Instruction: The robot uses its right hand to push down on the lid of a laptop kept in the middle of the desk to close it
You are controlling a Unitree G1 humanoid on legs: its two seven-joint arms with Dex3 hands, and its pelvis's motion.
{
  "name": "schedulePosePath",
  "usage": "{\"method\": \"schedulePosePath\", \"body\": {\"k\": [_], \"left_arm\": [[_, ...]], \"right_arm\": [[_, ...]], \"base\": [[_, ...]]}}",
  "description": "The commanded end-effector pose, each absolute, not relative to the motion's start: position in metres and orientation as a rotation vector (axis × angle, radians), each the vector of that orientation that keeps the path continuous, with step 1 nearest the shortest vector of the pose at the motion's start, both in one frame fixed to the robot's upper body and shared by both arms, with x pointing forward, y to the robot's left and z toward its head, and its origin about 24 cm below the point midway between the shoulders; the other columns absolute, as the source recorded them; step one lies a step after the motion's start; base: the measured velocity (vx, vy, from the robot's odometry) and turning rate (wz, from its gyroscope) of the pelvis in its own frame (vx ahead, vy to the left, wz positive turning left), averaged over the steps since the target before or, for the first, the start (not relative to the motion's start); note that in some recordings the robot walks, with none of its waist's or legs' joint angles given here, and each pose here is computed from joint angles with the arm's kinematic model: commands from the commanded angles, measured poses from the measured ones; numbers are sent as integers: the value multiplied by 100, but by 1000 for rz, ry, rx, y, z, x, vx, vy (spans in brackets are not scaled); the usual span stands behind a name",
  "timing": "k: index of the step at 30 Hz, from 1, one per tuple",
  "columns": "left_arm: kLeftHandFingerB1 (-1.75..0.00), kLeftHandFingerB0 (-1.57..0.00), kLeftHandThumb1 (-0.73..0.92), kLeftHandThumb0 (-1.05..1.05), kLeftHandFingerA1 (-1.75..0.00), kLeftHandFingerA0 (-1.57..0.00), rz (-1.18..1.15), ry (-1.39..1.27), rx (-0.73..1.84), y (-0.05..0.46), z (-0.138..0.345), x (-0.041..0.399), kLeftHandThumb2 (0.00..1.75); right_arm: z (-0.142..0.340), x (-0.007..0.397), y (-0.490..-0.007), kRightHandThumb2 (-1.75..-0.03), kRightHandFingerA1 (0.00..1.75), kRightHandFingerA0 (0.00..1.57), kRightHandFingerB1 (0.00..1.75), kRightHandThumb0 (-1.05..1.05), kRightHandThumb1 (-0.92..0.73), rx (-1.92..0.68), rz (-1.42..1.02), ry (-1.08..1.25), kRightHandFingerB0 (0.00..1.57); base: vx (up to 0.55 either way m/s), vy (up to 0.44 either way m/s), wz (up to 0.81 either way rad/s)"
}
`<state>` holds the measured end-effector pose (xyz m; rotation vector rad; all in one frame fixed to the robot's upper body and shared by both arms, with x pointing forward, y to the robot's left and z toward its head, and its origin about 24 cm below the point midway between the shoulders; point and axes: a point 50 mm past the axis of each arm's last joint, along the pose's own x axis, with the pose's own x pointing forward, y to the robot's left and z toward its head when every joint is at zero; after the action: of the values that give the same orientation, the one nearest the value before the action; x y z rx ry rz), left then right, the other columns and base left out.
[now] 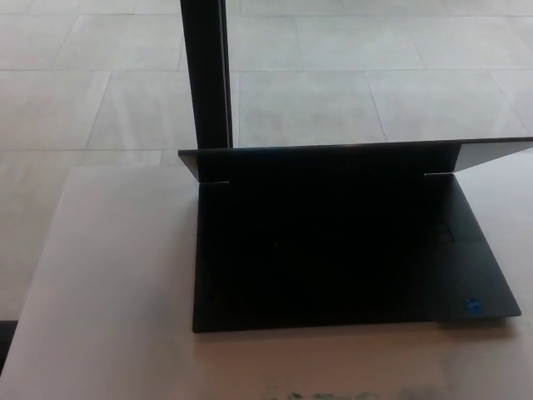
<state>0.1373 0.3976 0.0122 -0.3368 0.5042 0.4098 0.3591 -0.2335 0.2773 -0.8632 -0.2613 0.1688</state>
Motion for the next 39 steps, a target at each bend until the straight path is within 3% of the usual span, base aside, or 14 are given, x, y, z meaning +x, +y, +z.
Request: {"method": "schedulePosePath", "body": {"k": [1,3,12,17,18,21,22,28,29,31,32,33,37,39], "left_arm": [[-50,-2,56,-36,-57,-9,379,510,-361,396,12,138,106],[-50,-3,55,-35,-58,-9,383,507,-366,396,11,137,105],[-50,-2,55,-36,-57,-8,374,490,-356,395,14,142,105],[-50,-2,57,-36,-57,-8,366,487,-367,394,14,142,107],[-50,-3,57,-35,-57,-9,371,490,-363,395,14,142,107],[-50,-2,57,-36,-57,-8,375,487,-364,395,14,141,107],[-50,-2,58,-36,-57,-8,372,488,-361,395,14,141,107],[-50,-3,58,-35,-57,-8,372,466,-380,396,17,147,107],[-47,-16,58,-55,-52,-6,378,466,-381,396,18,147,76],[-50,-3,57,-35,-57,-9,385,463,-377,397,21,150,106],[-50,-2,58,-35,-57,-8,388,462,-381,398,22,150,108],[-50,-3,59,-35,-57,-9,385,459,-377,398,23,150,109],[-50,-2,61,-35,-57,-9,372,450,-381,398,23,151,109],[-50,-2,61,-35,-57,-8,373,447,-394,399,23,151,109]], "right_arm": [[232,371,-189,-81,49,3,39,-105,-91,-1346,433,-205,12],[222,375,-184,-121,49,2,41,-97,-78,-1402,446,-185,4],[212,386,-167,-130,31,0,34,-105,-82,-1569,445,-156,10],[189,381,-163,-128,36,2,35,-102,-81,-1634,507,-132,11],[178,379,-164,-86,44,0,37,-105,-92,-1652,527,-127,10],[160,374,-165,-127,44,3,37,-97,-78,-1658,559,-107,8],[156,372,-165,-88,48,1,38,-105,-92,-1659,563,-104,9],[130,356,-175,-88,50,2,39,-105,-92,-1671,598,-74,9],[126,351,-177,-135,52,0,35,-105,-85,-1663,615,-65,4],[119,338,-182,-135,55,2,39,-105,-84,-1654,651,-51,1],[112,329,-187,-108,54,2,51,-37,-33,-1657,663,-37,0],[109,324,-191,-132,61,9,44,-103,-83,-1666,667,-23,2],[102,314,-202,-96,62,12,41,-105,-92,-1666,654,20,8],[90,302,-216,-130,60,13,46,-100,-82,-1614,620,95,6]], "base": [[0,0,0],[0,0,0],[0,0,0],[0,0,0],[0,0,0],[0,0,0],[0,0,0],[0,0,0],[0,0,0],[0,0,0],[0,0,0],[0,0,0],[0,0,0],[0,0,3]]}}
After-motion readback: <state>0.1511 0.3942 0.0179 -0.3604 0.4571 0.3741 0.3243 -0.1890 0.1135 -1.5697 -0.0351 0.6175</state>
